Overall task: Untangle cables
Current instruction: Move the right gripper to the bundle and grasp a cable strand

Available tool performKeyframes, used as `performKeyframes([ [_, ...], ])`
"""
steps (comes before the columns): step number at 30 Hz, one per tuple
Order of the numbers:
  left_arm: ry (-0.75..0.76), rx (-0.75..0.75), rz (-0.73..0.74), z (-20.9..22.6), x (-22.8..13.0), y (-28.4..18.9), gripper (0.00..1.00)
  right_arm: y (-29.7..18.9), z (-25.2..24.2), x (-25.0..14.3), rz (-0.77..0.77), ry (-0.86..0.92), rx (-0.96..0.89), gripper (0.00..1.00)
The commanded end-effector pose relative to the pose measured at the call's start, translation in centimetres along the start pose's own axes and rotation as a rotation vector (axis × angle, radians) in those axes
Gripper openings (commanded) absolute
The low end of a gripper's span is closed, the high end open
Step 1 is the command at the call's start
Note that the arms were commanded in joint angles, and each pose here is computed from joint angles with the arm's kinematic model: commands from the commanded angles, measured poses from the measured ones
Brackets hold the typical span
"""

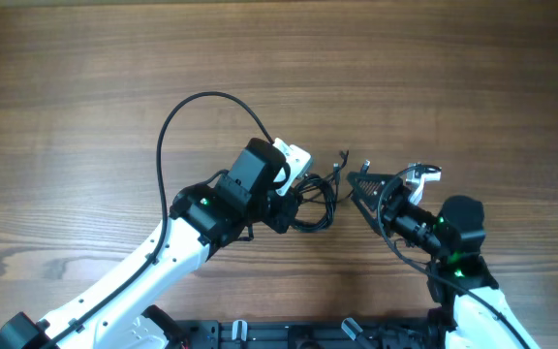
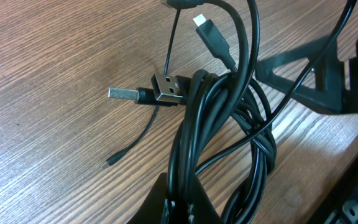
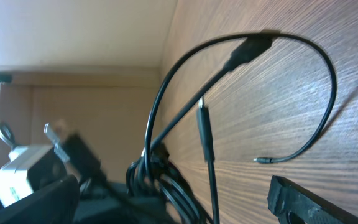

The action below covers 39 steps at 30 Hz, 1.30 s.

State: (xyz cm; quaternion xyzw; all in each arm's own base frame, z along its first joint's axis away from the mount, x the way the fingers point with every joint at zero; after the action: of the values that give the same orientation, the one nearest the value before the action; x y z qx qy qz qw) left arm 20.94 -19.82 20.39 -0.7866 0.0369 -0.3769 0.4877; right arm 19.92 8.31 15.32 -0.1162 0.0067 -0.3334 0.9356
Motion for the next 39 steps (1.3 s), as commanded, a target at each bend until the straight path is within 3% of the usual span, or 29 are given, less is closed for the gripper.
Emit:
performKeyframes([
  [1,0.030,-0.037,0.000,-1.0,0.0,0.1,0.04,1.1,1.5,1.0,-0.023,-0.016,0.003,0.99],
  [5,0.077,-0.070,0.014,-2.6,-0.4,0.4,0.04,1.8,1.9,1.6,-0.028,0.008,-0.005,0.89],
  [9,0.116,-0.094,0.023,-4.0,-0.7,0.5,0.04,2.0,2.1,1.3,0.025,0.014,0.016,0.61],
  [13,0.124,-0.090,0.030,-4.2,-0.9,0.6,0.04,2.0,2.6,1.4,0.019,-0.011,0.046,0.22],
  [17,0.117,0.044,0.058,-3.0,-1.4,0.6,0.04,1.9,3.3,1.6,0.010,-0.044,0.085,0.07],
  [22,0.051,0.171,0.093,-1.8,-2.2,0.4,0.04,1.9,3.4,1.6,0.009,-0.062,0.087,0.05],
  [27,-0.122,0.250,0.023,-1.3,-1.5,0.3,0.04,1.9,3.4,1.0,0.082,-0.063,0.101,0.05],
  [34,-0.429,0.161,-0.166,-2.1,1.0,0.4,0.04,2.0,3.6,0.1,0.152,-0.063,0.112,0.04],
  [39,-0.447,0.058,-0.179,-2.9,1.7,0.4,0.04,2.8,3.8,-0.9,0.154,-0.075,0.104,0.05],
])
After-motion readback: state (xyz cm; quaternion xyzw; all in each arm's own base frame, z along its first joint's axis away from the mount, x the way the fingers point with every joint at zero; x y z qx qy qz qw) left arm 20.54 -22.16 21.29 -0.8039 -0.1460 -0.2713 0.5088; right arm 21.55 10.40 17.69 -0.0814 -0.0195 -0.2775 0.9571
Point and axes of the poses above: each gripper's point midway between its finger pads, its own y axis out along the fingers, its own z axis along the line the jaws close on, x = y × z, the point moved 9 cm from there along -y, back along the fingers, and after that the axes turned 1 degree about y, right-handed, at the moved point
